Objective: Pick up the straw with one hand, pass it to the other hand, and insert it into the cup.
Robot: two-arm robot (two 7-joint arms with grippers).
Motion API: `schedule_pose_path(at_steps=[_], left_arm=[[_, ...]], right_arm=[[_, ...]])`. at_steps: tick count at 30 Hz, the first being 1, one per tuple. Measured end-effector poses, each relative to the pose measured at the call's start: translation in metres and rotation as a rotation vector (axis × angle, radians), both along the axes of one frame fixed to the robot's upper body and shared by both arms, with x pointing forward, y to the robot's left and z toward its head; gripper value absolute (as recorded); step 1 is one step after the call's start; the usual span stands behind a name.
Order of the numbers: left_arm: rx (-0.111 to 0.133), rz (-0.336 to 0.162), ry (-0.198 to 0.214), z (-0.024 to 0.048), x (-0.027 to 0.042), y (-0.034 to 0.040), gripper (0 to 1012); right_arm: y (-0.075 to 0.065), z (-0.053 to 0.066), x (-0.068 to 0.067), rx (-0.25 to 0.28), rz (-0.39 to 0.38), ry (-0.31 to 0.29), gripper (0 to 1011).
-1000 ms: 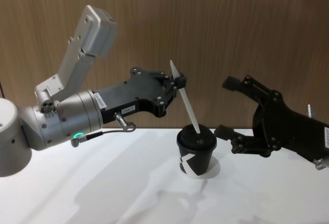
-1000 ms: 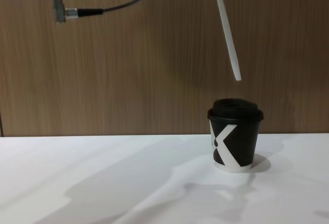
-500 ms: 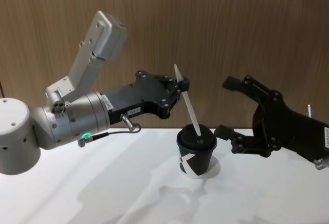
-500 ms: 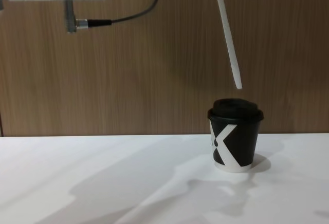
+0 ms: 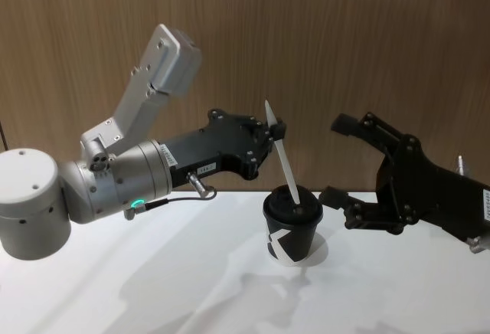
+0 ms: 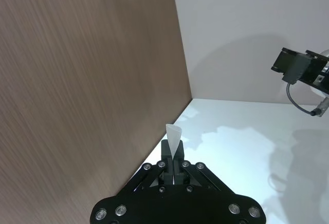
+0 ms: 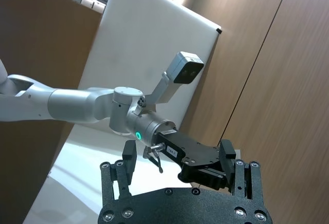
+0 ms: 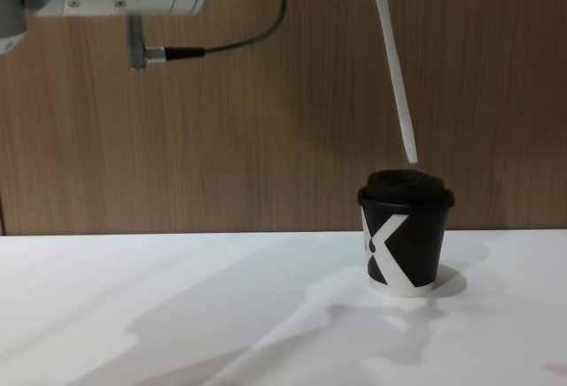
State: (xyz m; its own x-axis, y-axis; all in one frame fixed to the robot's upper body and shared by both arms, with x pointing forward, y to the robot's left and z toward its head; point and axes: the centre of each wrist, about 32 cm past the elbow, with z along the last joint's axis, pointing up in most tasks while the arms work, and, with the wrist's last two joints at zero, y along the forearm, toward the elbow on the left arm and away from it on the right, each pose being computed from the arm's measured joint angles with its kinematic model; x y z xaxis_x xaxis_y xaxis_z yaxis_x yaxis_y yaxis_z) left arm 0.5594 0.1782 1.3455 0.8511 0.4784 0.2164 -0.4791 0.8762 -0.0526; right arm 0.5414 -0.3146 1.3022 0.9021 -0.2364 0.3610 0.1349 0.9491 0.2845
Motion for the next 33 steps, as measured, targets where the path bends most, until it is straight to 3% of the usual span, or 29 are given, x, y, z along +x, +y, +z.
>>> schedule_pose_path(at_steps=[33], left_arm=[[0.014, 0.005, 0.017, -0.0119, 0.014, -0.0099, 8]], right_arm=[[0.0, 0.0, 0.0, 0.0, 0.0, 0.0, 1001]])
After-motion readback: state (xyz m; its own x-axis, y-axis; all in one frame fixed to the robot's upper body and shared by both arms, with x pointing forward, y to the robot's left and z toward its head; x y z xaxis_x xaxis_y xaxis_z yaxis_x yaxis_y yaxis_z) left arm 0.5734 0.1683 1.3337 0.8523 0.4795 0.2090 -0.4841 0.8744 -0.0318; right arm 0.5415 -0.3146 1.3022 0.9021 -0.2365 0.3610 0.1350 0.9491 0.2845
